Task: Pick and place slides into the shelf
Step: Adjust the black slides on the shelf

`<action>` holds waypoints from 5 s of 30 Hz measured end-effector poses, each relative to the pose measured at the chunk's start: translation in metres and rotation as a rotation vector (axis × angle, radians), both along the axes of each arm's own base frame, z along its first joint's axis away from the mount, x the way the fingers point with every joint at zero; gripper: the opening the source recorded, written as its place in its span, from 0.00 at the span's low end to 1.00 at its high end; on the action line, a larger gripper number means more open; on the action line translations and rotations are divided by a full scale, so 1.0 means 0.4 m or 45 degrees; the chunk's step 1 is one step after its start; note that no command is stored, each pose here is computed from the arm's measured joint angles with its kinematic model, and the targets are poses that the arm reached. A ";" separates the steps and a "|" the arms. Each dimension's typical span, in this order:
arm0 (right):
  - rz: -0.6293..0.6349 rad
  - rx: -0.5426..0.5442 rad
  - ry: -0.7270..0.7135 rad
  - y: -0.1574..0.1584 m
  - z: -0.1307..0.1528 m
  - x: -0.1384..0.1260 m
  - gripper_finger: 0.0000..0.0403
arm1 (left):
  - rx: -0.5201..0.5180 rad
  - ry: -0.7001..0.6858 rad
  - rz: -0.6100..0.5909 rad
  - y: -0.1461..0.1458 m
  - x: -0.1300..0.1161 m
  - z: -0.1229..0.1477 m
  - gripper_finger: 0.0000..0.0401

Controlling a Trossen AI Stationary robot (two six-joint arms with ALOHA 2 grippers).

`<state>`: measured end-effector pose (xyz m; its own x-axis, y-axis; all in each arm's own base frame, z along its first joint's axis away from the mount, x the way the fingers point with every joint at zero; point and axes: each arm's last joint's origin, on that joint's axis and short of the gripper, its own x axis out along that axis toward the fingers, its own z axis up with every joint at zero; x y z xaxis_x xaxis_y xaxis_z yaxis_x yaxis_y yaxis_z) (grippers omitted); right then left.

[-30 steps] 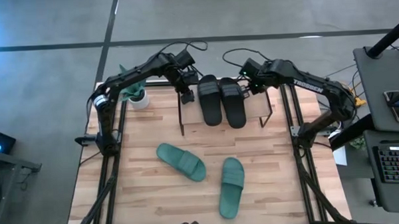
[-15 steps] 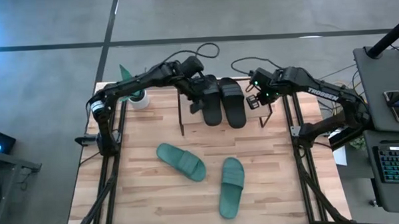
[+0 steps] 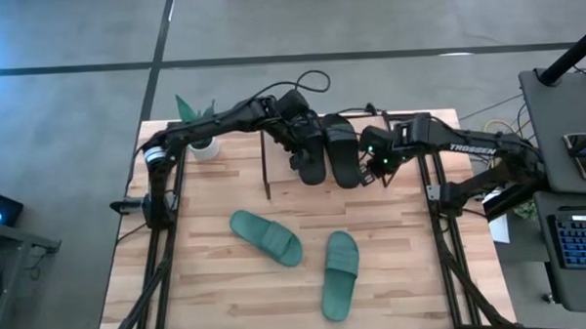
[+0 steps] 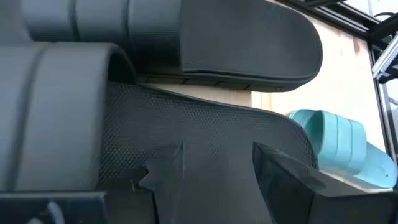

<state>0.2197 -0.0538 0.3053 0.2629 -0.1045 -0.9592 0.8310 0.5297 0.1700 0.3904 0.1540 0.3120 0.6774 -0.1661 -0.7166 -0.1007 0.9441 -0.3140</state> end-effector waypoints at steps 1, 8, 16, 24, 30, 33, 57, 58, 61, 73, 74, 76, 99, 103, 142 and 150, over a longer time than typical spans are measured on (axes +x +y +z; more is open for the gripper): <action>0.010 0.000 -0.021 0.009 0.001 0.006 0.02 | -0.007 0.007 0.004 0.000 0.002 -0.003 0.44; 0.052 0.035 -0.029 0.052 -0.015 0.038 0.02 | -0.037 0.049 0.011 -0.001 0.008 -0.023 0.44; 0.087 0.049 -0.027 0.076 -0.039 0.066 0.02 | -0.048 0.083 0.004 -0.010 0.006 -0.026 0.44; 0.096 0.036 -0.063 0.073 -0.056 0.099 0.02 | -0.058 0.100 0.006 -0.012 0.004 -0.028 0.44; 0.107 0.027 -0.091 0.071 -0.068 0.121 0.02 | -0.061 0.105 0.006 -0.012 0.003 -0.029 0.44; 0.118 0.025 -0.092 0.072 -0.069 0.123 0.02 | -0.062 0.107 0.006 -0.012 0.003 -0.029 0.44; -0.376 -0.304 -0.070 -0.011 0.028 -0.038 0.02 | 0.159 0.279 0.316 -0.001 -0.123 0.074 0.44; -0.388 -0.310 -0.057 -0.024 0.025 -0.037 0.02 | 0.154 0.280 0.334 0.009 -0.127 0.074 0.44; -0.405 -0.324 -0.008 -0.064 0.009 -0.028 0.02 | 0.151 0.283 0.381 0.038 -0.141 0.074 0.44; -0.300 -0.368 -0.004 -0.163 -0.044 0.037 0.02 | 0.087 0.309 0.447 0.119 -0.153 0.032 0.44; -0.291 -0.372 0.003 -0.166 -0.048 0.041 0.02 | 0.090 0.298 0.445 0.120 -0.148 0.030 0.44; -0.275 -0.377 0.015 -0.170 -0.055 0.046 0.02 | 0.090 0.289 0.443 0.124 -0.141 0.023 0.44; -0.345 -0.461 -0.034 -0.177 -0.043 0.049 0.02 | 0.046 0.211 0.379 0.120 -0.112 -0.015 0.44; -0.395 -0.497 -0.025 -0.174 -0.033 0.036 0.02 | 0.051 0.201 0.381 0.122 -0.110 -0.017 0.44; -0.185 -0.315 -0.357 -0.098 0.012 0.067 0.02 | 0.124 -0.005 0.142 -0.064 -0.040 0.055 0.44; -0.180 -0.296 -0.300 -0.129 -0.019 0.083 0.02 | 0.080 0.077 0.161 -0.061 -0.029 0.010 0.44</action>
<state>0.2527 -0.1052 0.2975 0.4415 -0.3637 -0.8203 0.8511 0.4593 0.2545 0.3788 0.1296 0.3161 0.6454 -0.0357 -0.7630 -0.2372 0.9401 -0.2447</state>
